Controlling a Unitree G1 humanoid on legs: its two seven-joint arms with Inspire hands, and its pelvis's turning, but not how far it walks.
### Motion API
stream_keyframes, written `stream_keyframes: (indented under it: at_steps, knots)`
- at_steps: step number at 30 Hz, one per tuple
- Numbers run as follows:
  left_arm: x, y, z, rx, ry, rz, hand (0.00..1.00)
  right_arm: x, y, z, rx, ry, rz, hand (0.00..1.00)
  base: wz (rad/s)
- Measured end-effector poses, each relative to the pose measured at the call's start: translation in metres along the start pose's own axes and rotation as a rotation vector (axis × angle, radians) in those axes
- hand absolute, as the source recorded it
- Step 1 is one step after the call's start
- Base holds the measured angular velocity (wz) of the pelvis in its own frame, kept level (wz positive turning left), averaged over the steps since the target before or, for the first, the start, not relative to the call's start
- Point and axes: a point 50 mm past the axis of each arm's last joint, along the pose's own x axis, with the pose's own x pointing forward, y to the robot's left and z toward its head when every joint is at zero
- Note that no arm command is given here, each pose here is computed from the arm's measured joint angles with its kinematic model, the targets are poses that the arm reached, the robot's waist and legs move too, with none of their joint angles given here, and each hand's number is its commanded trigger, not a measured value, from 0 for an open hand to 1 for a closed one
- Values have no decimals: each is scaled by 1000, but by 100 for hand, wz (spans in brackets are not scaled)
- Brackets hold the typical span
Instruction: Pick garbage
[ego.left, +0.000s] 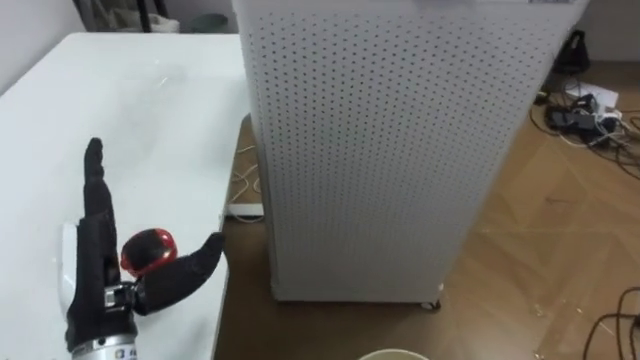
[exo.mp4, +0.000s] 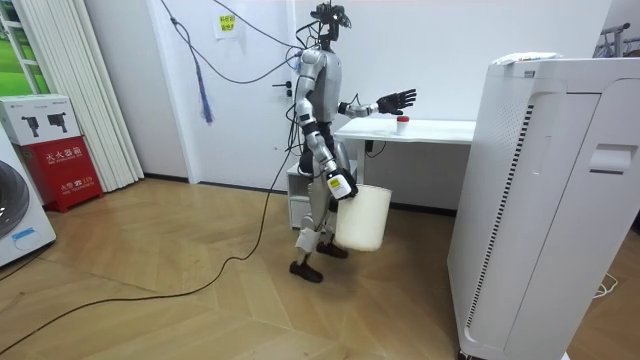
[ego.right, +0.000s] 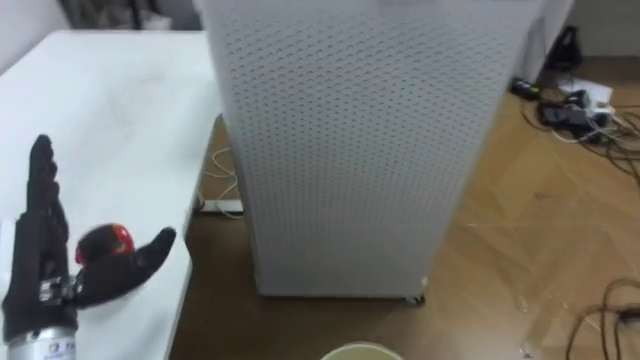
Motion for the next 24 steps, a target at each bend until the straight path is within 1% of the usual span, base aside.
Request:
stream_keyframes:
  at_steps: [4,9,14,18,24]
  knots:
    - [0,1,0,26,-11,-3,0,0,3,1,-8,-2,36,100,7]
    - [-2,7,-2,50,-6,27,0,0,4,-1,-10,6,65,100,4]
    - [-2,8,-2,51,-5,36,0,-1,4,-4,-10,18,73,100,4]
    - [-2,10,-2,52,-5,66,0,-1,6,-8,-20,37,82,100,0]
    - [-4,10,-4,56,5,69,0,-2,4,-14,-17,62,79,100,9]
